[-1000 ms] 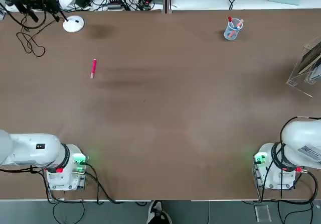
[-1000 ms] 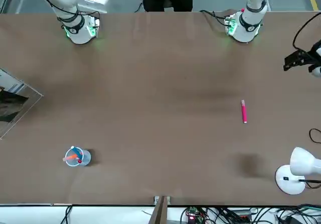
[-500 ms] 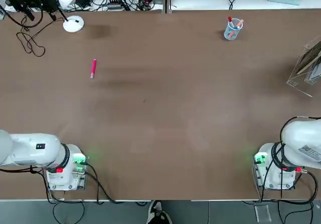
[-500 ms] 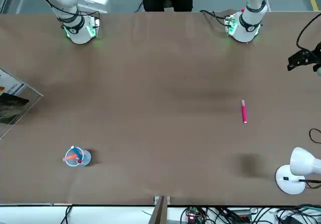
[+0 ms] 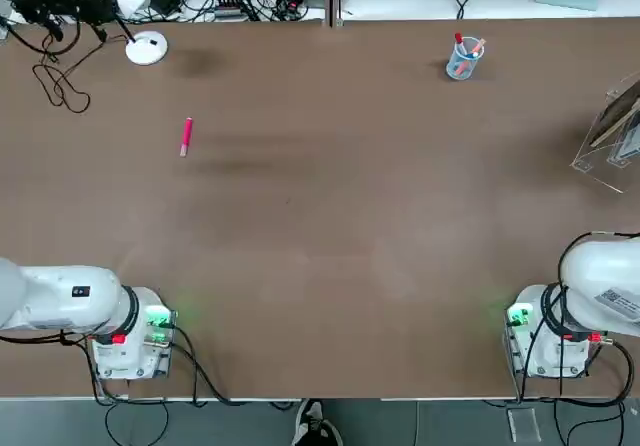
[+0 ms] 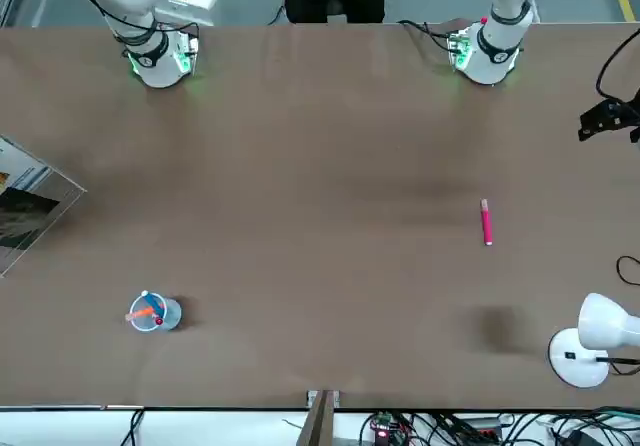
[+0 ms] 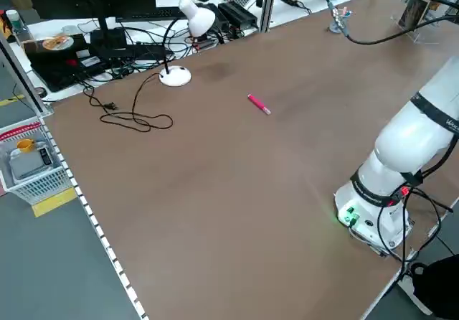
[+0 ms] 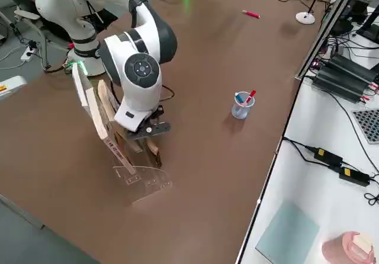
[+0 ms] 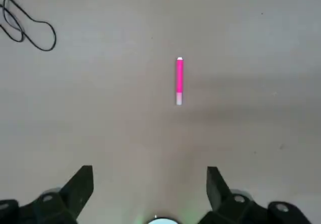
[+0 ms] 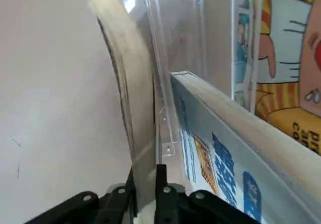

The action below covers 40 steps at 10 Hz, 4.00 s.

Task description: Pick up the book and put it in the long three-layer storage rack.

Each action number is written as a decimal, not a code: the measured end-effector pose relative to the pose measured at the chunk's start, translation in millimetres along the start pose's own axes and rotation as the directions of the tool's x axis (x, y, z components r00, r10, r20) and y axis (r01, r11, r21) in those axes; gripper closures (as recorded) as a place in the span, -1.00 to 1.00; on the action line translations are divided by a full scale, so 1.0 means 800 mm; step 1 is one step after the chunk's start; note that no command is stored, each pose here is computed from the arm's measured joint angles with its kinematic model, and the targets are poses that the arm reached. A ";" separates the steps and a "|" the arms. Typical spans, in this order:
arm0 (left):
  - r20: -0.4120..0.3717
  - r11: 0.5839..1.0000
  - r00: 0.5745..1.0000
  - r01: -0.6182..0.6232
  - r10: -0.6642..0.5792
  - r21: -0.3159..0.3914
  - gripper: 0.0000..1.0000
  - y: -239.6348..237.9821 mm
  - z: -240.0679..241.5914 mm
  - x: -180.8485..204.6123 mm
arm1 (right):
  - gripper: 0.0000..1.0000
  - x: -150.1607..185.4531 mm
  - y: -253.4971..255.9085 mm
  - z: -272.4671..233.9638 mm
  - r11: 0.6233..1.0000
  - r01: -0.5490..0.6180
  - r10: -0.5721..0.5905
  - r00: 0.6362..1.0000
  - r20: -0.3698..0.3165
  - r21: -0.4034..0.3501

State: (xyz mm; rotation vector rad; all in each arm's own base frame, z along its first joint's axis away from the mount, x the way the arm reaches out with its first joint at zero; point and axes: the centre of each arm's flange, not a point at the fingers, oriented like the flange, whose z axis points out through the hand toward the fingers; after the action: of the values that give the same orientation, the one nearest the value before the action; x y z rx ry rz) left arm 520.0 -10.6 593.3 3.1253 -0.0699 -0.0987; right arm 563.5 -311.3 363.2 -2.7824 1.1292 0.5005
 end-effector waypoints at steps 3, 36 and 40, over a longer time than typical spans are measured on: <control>-0.002 1.000 1.000 -0.008 0.008 -0.002 -0.98 -0.007 -0.001 0.000 | 0.37 0.000 -0.001 0.000 1.000 0.001 -0.001 1.000 0.000 0.000; -0.029 1.000 1.000 -0.008 0.008 -0.001 -0.99 -0.010 -0.016 0.012 | -1.00 -0.147 -0.284 -0.049 0.770 0.622 -0.627 0.779 0.015 -0.142; -0.036 1.000 0.999 0.000 0.000 -0.002 -1.00 -0.016 -0.019 0.024 | -1.00 -0.183 -0.330 -0.047 0.722 0.672 -0.680 0.733 0.008 -0.165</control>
State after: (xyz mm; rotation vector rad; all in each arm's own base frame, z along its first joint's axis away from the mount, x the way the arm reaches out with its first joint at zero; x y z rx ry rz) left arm 540.6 1.8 606.9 3.1233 -0.0687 -0.0426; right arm 658.2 -32.0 439.5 -3.0645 -0.0018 0.4319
